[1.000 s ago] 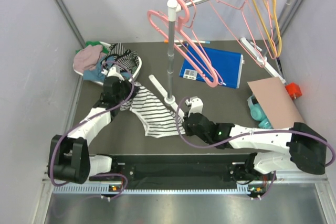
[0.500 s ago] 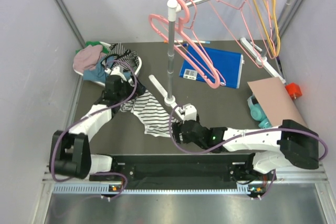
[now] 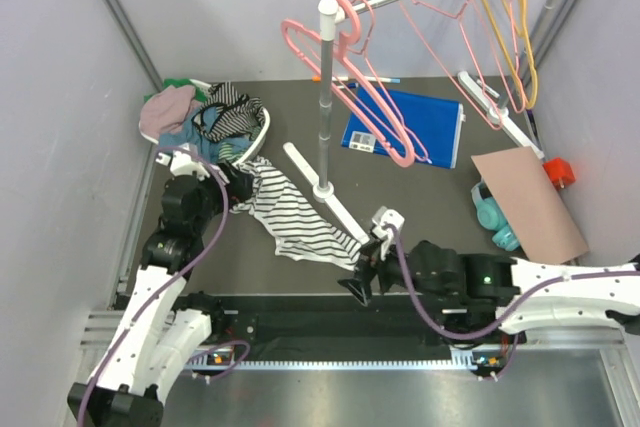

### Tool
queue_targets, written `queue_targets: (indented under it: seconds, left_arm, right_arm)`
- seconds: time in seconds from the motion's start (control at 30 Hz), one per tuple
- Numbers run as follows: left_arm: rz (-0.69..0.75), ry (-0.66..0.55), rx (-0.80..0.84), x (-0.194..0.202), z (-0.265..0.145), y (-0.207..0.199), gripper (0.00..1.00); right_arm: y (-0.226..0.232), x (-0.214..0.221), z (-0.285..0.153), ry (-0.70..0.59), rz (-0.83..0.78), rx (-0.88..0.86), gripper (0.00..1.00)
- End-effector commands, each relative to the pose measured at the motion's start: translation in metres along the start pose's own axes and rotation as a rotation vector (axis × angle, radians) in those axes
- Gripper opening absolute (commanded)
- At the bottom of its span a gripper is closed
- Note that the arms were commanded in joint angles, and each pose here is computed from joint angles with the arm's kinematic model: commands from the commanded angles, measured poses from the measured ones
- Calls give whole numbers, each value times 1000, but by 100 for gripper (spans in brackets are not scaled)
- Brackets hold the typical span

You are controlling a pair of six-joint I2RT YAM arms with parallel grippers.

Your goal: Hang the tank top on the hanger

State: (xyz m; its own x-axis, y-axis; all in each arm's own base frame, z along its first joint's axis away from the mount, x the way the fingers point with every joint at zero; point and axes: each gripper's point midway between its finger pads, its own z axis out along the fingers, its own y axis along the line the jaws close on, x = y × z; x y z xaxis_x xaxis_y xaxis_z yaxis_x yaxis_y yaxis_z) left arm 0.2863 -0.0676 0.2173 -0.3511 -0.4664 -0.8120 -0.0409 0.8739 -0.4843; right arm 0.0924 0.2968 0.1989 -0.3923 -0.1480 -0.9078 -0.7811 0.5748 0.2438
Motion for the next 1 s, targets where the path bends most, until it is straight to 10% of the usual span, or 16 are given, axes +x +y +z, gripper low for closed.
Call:
queue_targets:
  seconds: [0.0, 0.2, 0.63, 0.97]
  left_arm:
    - [-14, 49, -4, 13, -19, 3, 99]
    - [60, 137, 25, 6, -36, -11, 99]
    - [176, 16, -94, -4, -44, 22, 99]
    - [187, -6, -53, -5, -48, 17, 99]
  right_arm:
    - [33, -55, -55, -93, -45, -163, 85]
    - [48, -145, -105, -280, -75, -218, 85]
    - [-4, -356, -161, -621, -179, 266, 88]
    - [-77, -406, -104, -572, -183, 349, 77]
